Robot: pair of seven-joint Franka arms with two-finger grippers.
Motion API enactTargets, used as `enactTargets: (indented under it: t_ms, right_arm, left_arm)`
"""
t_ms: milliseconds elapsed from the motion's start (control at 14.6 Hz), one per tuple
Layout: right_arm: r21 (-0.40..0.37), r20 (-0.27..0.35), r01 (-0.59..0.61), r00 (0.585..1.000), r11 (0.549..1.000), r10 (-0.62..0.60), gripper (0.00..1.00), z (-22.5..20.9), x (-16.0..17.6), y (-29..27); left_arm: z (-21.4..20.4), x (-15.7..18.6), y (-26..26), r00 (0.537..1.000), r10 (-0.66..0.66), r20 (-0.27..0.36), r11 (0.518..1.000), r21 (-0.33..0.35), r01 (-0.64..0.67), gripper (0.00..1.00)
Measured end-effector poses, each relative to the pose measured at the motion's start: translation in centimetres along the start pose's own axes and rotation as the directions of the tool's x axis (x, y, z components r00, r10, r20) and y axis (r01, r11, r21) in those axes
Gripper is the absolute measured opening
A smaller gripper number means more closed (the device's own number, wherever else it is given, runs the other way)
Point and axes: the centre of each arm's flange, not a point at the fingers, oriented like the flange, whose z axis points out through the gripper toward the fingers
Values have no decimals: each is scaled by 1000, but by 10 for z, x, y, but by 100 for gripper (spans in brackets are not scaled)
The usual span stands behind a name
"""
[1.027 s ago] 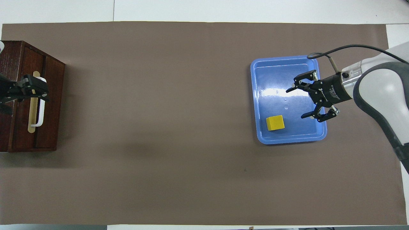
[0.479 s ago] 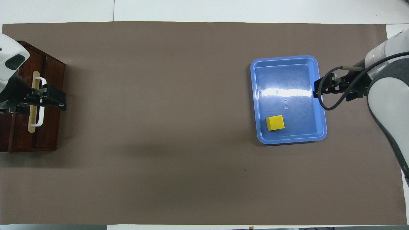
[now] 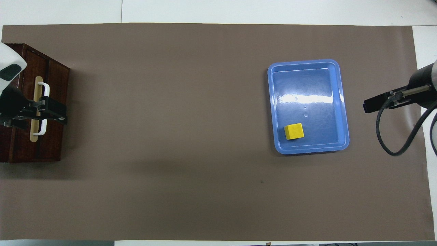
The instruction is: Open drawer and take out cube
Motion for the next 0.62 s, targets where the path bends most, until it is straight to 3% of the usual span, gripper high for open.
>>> enactTargets:
  t_ms: [616]
  right_arm:
    - [13,74,-33,997,999,32,100,28,-2,19]
  left_arm:
    - [4,0,-3,999,46,9,999,0,-46,100]
